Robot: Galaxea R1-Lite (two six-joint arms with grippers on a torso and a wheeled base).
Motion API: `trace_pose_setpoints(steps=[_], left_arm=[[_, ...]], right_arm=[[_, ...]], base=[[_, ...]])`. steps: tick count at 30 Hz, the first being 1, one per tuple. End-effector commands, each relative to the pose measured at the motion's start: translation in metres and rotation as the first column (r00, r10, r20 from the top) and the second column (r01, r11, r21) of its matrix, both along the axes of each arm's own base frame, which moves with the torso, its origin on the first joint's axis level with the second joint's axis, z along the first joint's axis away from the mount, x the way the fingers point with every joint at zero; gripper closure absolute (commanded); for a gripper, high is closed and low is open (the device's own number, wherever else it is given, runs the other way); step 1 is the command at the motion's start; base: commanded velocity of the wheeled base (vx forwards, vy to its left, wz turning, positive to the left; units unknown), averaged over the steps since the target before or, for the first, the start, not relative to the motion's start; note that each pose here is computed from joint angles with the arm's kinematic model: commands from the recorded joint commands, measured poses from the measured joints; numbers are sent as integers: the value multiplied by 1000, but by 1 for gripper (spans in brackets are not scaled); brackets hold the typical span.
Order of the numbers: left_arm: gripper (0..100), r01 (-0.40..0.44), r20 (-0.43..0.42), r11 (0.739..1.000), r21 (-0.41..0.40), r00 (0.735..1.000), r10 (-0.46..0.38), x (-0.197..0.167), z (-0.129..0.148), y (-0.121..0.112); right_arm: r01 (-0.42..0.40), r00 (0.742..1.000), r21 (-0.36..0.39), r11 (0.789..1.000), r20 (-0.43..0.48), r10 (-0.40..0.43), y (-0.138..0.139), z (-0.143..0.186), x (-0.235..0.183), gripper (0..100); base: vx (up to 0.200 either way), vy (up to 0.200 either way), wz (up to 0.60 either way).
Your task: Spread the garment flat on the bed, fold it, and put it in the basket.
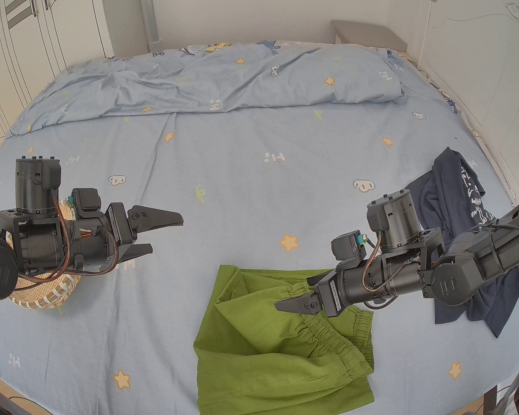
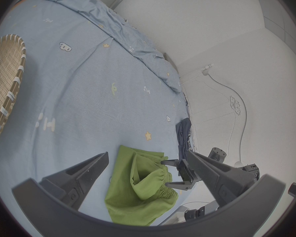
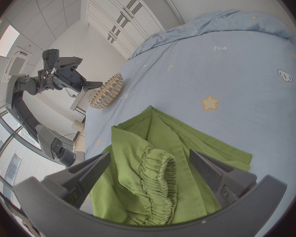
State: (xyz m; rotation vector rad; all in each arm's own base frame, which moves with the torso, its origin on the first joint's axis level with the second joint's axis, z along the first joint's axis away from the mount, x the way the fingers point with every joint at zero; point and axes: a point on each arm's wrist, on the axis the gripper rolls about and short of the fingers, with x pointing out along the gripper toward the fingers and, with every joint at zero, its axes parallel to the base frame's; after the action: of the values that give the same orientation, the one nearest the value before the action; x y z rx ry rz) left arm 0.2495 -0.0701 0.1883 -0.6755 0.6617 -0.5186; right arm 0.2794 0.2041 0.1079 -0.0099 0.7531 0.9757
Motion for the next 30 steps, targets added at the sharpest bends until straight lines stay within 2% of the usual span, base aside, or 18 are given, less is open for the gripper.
trace_pose_setpoints(steps=[1, 2, 12, 22, 26, 30], left_arm=[[0, 0, 5, 1000, -1, 1000, 0, 0, 1, 0], [0, 0, 4, 1000, 0, 1000, 0, 0, 1, 0], [0, 0, 1, 1000, 0, 1000, 0, 0, 0, 0], [0, -8, -69, 1000, 19, 998, 9, 13, -20, 0], [0, 3, -104, 1000, 21, 995, -1, 15, -29, 0], [0, 41, -145, 999, 5, 989, -40, 20, -39, -2]], right_arm=[[4, 1000, -5, 1000, -11, -4, 0, -6, 3, 0], [5, 1000, -6, 1000, -14, -5, 1, -6, 3, 100], [14, 999, -20, 1000, -30, -14, -2, -13, 5, 100], [132, 990, 51, 990, 37, -134, -50, 30, -1, 100], [175, 984, 55, 983, 6, -176, -64, 30, -10, 100], [208, 978, 28, 978, -31, -207, -73, 20, -15, 100]], base=[[0, 0, 0], [0, 0, 0], [0, 0, 0], [0, 0, 0], [0, 0, 0], [0, 0, 0]])
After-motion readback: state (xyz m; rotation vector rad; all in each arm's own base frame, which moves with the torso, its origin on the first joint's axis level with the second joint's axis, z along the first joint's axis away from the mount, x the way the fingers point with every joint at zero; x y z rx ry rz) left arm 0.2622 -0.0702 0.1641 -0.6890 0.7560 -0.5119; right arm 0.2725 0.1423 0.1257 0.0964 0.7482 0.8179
